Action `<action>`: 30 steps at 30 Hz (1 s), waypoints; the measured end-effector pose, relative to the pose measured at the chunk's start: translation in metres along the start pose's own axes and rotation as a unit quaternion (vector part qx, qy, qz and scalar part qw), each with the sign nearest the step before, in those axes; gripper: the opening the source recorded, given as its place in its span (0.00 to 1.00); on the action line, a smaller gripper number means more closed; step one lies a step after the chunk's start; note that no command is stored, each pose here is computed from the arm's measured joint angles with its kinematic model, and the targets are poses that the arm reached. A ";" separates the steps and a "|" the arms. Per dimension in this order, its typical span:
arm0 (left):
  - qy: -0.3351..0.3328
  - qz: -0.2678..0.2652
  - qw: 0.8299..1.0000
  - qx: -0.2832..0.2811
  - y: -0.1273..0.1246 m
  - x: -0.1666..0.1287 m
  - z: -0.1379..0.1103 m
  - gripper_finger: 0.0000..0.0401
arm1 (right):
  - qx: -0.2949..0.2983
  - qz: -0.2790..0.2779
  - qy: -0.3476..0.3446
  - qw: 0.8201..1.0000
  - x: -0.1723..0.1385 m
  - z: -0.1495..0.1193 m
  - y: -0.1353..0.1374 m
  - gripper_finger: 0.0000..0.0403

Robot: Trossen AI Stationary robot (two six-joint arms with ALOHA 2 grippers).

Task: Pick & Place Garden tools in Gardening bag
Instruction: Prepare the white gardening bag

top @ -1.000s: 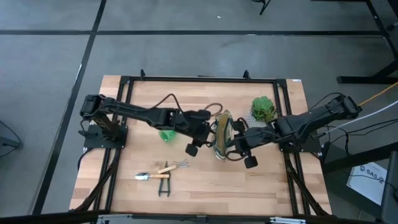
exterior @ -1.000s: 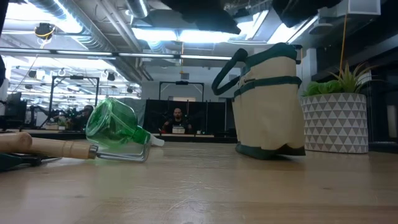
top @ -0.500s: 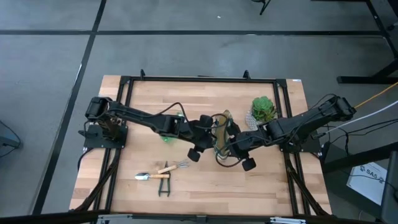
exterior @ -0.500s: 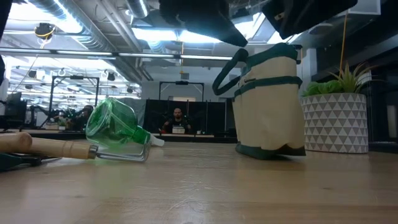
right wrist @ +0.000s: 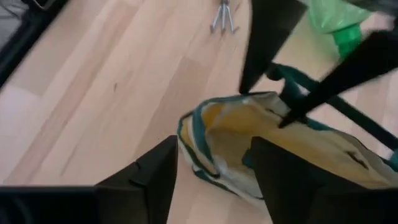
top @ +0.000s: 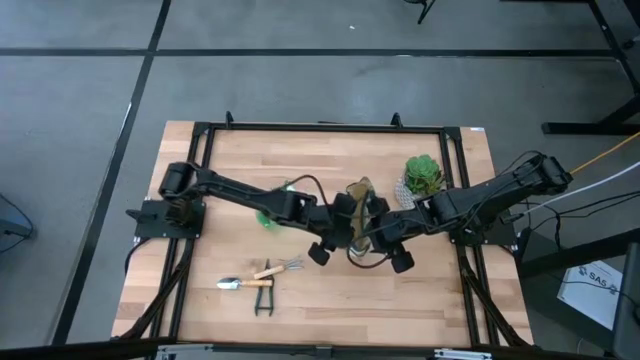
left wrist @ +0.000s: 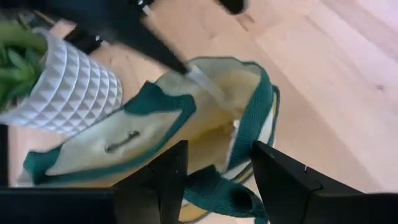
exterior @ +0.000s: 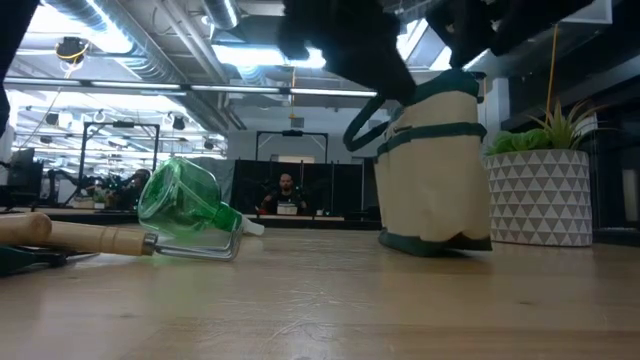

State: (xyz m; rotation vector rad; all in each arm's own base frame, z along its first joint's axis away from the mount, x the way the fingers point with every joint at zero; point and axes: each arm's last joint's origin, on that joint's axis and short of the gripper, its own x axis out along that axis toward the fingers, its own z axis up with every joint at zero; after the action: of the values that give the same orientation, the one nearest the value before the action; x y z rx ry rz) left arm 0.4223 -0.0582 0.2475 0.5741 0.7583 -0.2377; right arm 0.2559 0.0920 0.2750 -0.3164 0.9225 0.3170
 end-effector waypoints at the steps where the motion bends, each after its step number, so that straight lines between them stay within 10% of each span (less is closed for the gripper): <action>1: 0.010 0.005 1.000 0.010 -0.002 0.003 -0.001 0.43 | -0.002 -0.003 0.003 1.000 0.000 0.000 0.000 0.51; 21: 0.004 -0.004 0.999 0.043 -0.007 0.004 0.004 0.25 | -0.123 -0.010 0.097 0.988 0.040 -0.008 0.002 0.27; 30: 0.031 0.039 0.999 -0.012 -0.005 0.004 0.002 0.02 | 0.084 -0.029 0.114 0.989 0.028 -0.005 -0.003 0.02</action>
State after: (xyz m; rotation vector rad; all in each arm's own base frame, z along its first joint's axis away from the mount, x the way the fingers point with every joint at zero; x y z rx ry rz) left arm 0.4240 -0.0631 0.2439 0.5900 0.7952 -0.1397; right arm 0.2698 0.0909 0.2496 -0.2262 1.1550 0.1490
